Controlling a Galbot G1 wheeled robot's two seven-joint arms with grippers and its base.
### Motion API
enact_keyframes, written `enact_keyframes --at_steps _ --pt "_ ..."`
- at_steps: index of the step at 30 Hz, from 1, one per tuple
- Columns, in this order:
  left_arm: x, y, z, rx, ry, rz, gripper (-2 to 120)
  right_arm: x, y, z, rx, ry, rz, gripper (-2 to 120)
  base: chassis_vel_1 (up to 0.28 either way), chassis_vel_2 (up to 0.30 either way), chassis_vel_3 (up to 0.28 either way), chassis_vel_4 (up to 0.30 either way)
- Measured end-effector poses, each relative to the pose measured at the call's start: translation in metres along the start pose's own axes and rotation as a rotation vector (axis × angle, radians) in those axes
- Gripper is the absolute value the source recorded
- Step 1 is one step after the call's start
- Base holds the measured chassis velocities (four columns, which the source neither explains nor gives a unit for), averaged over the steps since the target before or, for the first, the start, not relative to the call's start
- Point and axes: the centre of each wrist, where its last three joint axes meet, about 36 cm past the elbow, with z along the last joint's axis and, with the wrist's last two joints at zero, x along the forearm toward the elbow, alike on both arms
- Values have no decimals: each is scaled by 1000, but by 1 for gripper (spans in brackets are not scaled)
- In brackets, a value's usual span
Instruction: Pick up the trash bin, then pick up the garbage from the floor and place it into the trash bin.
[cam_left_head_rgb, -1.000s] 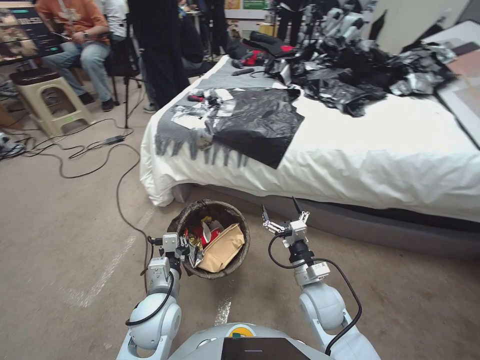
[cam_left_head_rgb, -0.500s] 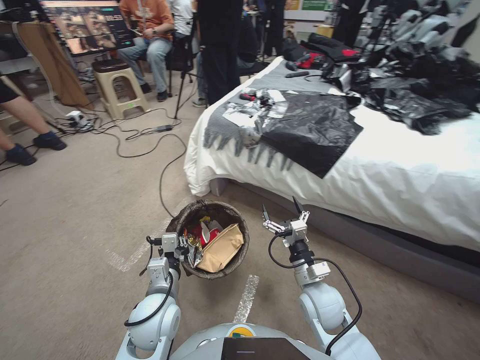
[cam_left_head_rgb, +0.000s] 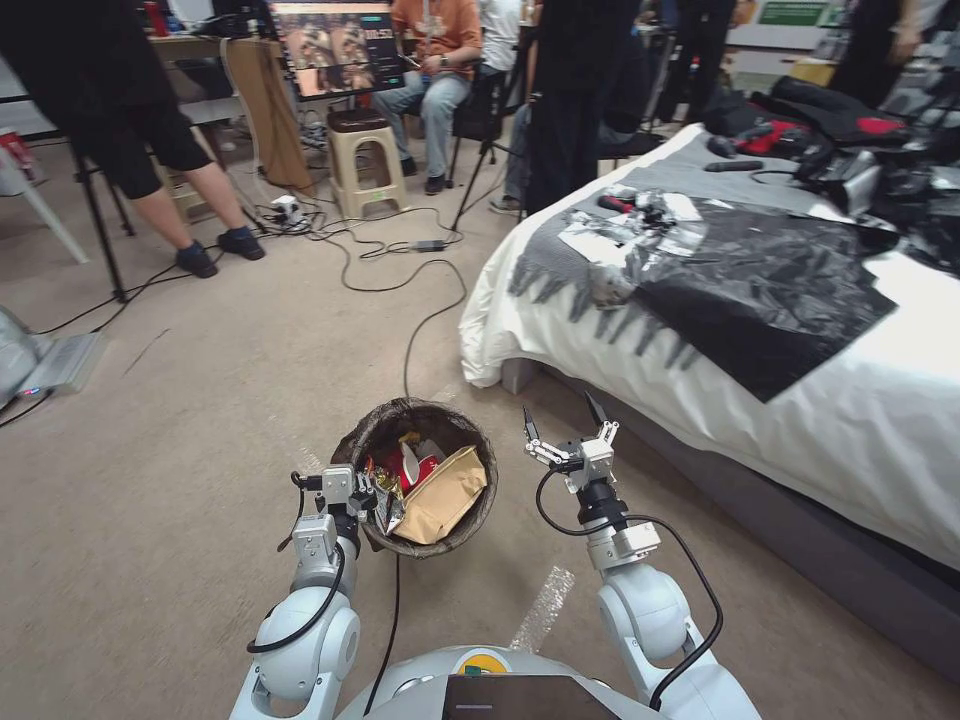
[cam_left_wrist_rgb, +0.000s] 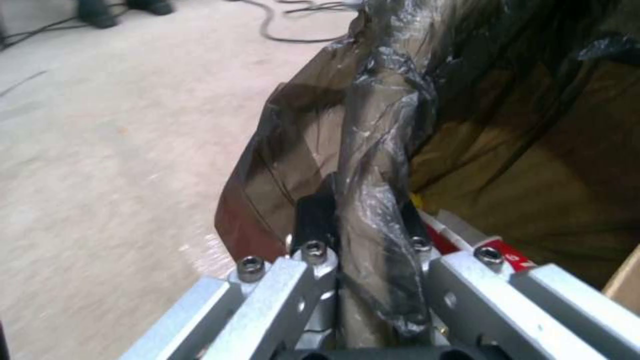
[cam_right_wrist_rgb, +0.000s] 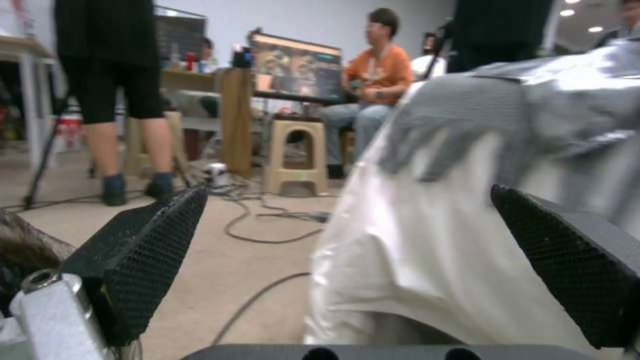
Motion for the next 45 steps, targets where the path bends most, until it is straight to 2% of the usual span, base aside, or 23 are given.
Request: enact_keyframes --at_steps 45 --pt "0 1 2 2 4 -3 3 0 2 1 -7 0 4 100 123 124 126 128"
